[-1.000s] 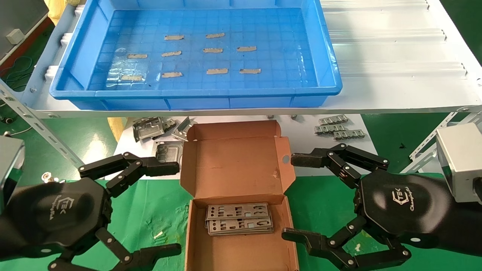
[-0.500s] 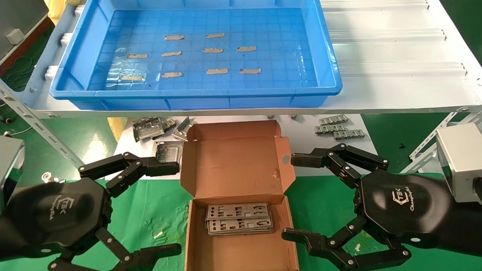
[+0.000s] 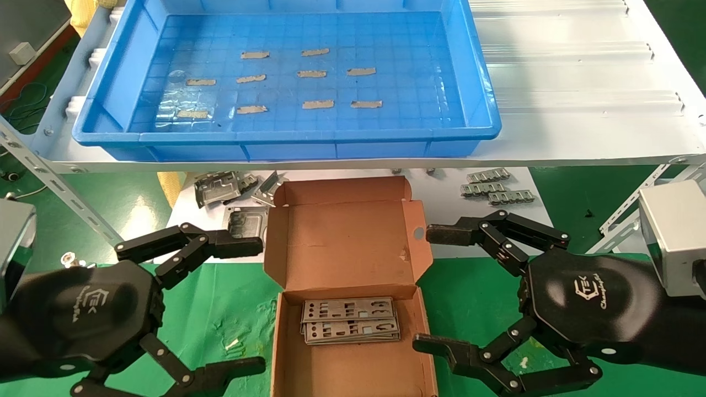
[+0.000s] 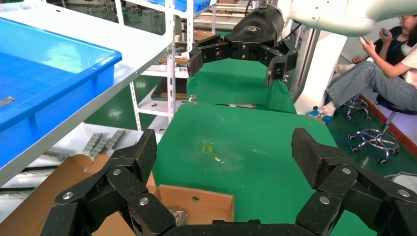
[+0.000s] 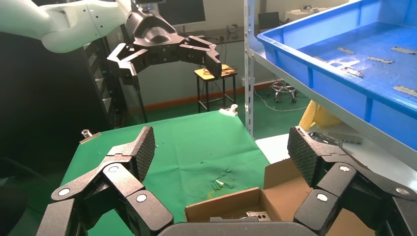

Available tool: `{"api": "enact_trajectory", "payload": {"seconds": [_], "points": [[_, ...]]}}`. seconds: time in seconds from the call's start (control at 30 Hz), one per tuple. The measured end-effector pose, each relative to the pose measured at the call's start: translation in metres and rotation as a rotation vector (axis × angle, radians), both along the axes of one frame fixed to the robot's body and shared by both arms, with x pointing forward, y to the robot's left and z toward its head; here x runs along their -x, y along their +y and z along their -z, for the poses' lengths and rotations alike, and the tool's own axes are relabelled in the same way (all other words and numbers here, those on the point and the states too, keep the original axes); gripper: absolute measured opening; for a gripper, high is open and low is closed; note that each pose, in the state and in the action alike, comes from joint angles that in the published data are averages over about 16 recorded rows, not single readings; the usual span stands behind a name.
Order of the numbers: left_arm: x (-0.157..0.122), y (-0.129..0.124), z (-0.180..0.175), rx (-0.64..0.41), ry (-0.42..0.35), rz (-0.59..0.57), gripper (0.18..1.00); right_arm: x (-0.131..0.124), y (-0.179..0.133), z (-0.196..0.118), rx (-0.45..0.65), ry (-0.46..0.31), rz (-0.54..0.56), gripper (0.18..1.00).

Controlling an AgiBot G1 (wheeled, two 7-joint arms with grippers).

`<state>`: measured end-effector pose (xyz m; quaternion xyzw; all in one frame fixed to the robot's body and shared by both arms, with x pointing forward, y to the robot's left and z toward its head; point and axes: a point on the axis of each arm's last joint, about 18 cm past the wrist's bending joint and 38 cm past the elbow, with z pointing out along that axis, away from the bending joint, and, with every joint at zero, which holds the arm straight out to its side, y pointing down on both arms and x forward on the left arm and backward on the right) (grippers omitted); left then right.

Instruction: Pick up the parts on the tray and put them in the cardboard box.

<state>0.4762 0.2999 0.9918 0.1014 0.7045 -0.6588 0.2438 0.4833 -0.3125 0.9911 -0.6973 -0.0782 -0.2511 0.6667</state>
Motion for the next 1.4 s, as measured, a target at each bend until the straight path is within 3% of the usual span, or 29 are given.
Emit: {"api": "enact_trajectory", "payload": {"seconds": [1.4], "points": [[0.0, 0.0, 0.0, 0.0, 0.0, 0.0, 1.001, 0.0, 0.0, 0.0, 0.0, 0.0, 0.0, 1.0]]}}
